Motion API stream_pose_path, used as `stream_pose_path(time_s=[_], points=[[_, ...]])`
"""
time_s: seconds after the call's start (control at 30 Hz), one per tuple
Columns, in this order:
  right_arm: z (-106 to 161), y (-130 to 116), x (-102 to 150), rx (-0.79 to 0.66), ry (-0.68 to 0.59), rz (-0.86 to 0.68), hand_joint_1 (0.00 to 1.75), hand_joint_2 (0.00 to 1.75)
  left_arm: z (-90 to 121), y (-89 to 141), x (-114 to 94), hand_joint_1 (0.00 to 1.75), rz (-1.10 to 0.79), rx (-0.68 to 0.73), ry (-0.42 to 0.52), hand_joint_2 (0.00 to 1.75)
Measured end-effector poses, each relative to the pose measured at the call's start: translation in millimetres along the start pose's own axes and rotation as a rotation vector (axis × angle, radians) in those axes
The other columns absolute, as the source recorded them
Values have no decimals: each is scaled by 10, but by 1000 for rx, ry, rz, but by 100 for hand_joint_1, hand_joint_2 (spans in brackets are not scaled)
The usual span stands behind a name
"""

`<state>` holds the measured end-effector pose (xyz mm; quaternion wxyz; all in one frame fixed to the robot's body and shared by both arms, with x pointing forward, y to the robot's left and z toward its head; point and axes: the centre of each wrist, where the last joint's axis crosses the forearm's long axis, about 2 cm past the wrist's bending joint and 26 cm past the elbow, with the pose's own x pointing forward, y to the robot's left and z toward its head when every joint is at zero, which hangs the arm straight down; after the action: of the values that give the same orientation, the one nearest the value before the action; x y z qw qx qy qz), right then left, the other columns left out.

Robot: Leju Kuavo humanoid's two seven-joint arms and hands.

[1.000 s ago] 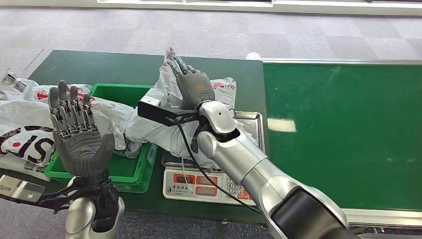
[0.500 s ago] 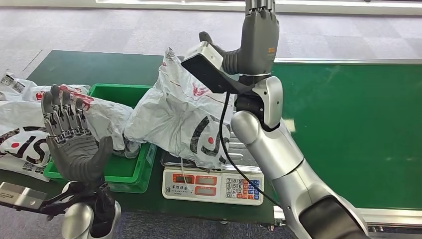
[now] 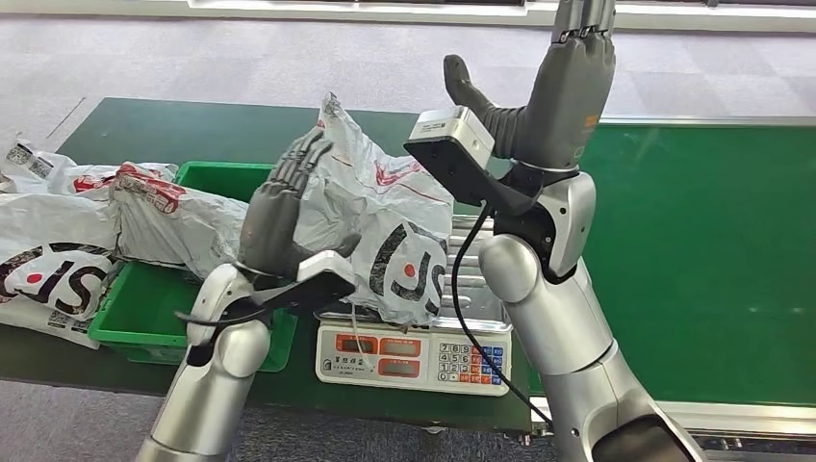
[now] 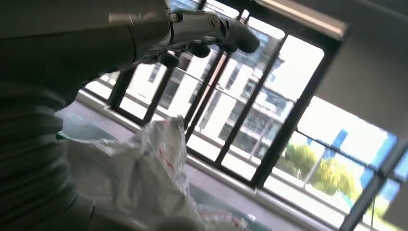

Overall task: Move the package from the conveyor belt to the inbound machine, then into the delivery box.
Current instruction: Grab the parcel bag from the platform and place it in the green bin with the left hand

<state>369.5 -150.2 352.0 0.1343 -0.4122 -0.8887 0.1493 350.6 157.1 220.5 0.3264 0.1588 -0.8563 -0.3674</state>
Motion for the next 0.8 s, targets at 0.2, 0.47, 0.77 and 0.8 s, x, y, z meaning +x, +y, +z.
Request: stream_pose_path(time_s=[0.2,0.47,0.77,0.8], points=[[7,-11,-32,32,16,0,0,175,-247,-338,-297,0,-36,-364,-42,175],[14,2,-35,65,17,3,0,175,-121,-504,-525,0,-46,-514,27,175],[22,23,-32,76,22,0,0,175,-28,-553,-613,0,-53,-565,60,175],[22,25,-32,76,22,0,0,175,-24,-554,-618,0,-53,-567,62,175]])
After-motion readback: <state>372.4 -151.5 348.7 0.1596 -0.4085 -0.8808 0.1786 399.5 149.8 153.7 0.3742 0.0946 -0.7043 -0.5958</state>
